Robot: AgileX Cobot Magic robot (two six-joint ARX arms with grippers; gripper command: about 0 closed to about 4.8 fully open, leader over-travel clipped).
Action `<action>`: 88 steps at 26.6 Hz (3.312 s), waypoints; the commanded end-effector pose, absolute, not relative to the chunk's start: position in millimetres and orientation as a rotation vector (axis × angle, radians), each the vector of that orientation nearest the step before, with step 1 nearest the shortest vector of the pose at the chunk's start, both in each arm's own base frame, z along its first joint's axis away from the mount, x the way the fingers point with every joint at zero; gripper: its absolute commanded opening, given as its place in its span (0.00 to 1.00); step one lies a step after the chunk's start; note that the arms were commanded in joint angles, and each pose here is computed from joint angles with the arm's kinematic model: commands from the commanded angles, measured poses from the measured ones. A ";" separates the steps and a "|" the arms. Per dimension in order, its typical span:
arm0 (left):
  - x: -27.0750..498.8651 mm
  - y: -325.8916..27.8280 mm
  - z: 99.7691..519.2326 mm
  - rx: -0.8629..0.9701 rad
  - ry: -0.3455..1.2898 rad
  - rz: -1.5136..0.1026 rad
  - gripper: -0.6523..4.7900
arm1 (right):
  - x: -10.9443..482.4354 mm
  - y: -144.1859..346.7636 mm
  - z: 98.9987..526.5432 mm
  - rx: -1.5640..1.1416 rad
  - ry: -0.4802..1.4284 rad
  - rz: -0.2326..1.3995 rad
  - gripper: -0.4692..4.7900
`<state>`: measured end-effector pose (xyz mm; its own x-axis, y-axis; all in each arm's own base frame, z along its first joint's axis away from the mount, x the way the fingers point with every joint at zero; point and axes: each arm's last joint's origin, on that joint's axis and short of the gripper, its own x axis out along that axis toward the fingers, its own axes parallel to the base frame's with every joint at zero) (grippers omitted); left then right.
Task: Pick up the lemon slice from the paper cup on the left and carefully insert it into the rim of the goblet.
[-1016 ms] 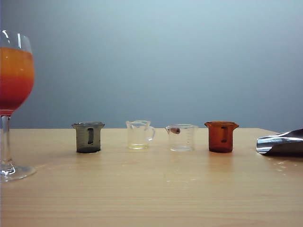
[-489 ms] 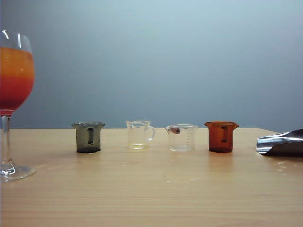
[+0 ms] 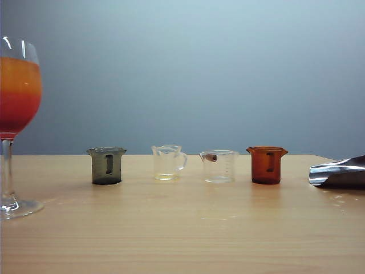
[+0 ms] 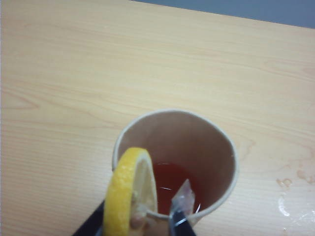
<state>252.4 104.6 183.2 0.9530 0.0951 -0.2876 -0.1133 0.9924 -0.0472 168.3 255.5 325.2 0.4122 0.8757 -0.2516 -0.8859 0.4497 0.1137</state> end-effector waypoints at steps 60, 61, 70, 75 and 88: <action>109.6 17.3 271.5 0.008 0.231 -0.573 0.11 | 138.9 231.0 356.3 -0.025 0.283 1.267 0.08; 109.5 17.2 271.4 0.008 0.232 -0.572 0.11 | 134.5 233.8 357.0 -0.025 0.276 1.288 0.08; 113.7 17.0 271.4 0.029 0.238 -0.533 0.11 | 129.6 237.0 356.4 -0.030 0.278 1.300 0.08; 118.2 13.7 269.7 0.023 0.251 -0.577 0.11 | 129.7 236.7 354.9 -0.037 0.293 1.287 0.08; 116.4 13.0 261.0 0.017 0.329 -0.570 0.11 | 130.3 236.2 353.5 -0.046 0.303 1.261 0.08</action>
